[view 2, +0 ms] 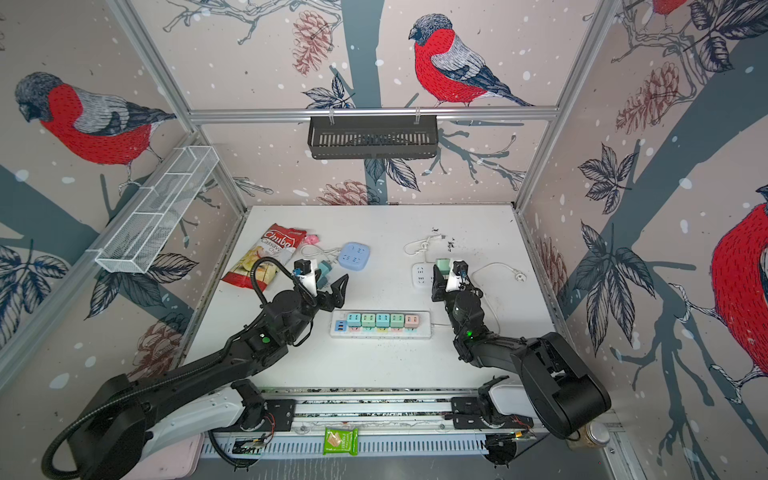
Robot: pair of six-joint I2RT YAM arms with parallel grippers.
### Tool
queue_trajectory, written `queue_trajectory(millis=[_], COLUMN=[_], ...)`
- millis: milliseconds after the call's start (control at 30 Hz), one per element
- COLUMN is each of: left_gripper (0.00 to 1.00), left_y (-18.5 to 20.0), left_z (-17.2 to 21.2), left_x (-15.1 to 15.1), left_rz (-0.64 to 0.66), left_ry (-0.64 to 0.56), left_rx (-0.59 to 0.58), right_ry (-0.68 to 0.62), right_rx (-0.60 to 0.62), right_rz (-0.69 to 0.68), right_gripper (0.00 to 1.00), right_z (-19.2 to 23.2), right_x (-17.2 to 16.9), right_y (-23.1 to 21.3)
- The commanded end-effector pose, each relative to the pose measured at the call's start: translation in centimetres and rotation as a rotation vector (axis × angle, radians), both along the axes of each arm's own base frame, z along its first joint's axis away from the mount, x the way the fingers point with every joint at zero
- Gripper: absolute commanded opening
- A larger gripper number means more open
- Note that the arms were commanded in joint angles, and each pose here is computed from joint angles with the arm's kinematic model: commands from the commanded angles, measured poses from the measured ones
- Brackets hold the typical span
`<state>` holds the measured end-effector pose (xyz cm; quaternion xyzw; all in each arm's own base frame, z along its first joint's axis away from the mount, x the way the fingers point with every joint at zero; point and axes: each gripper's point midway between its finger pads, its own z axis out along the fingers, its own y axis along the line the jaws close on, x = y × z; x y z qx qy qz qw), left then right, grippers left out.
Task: Insert the plug
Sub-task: 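Carry the green adapter toward the left gripper while the left gripper reaches to meet it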
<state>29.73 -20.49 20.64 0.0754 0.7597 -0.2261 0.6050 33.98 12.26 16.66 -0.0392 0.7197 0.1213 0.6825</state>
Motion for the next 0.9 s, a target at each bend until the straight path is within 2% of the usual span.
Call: queue_trajectory(millis=[0, 100, 267, 367, 467, 600, 767, 867], left_gripper=[0.89, 0.88, 0.88, 0.87, 0.86, 0.84, 0.83, 0.82], left_y=[-1.9, -2.9, -3.8, -4.4, -5.0, -6.2, -8.7, -10.0], left_z=[1.0, 1.2, 1.5, 2.1, 2.8, 3.6, 4.6, 4.3], left_x=[-0.3, -0.6, -1.4, -2.2, -3.1, -4.4, -7.1, -7.8], left_rz=[-0.102, -0.159, -0.227, -0.283, -0.345, -0.446, -0.607, -0.659], left_ry=[-0.035, -0.043, -0.048, -0.065, -0.091, -0.112, -0.131, -0.12], left_rx=[0.0, 0.001, -0.016, -0.038, -0.06, -0.077, -0.086, -0.068], right_ry=[-0.042, -0.088, -0.263, -0.341, -0.393, -0.535, -0.556, -0.568], right_rx=[-0.014, -0.048, -0.088, -0.204, -0.266, -0.316, -0.422, -0.453], right_rz=[0.061, 0.129, 0.285, 0.425, 0.443, 0.519, 0.565, 0.561], right_gripper=[0.22, 0.19, 0.14, 0.12, 0.08, 0.05, 0.04, 0.04], right_z=[0.9, 1.2, 3.4, 3.2, 3.1, 3.5, 1.9, 1.7], right_x=[0.2, -0.8, -5.2, -7.3, -8.0, -10.9, -11.4, -11.6], right_y=[1.4, 2.8, 4.5, 7.1, 8.4, 9.1, 11.1, 12.0])
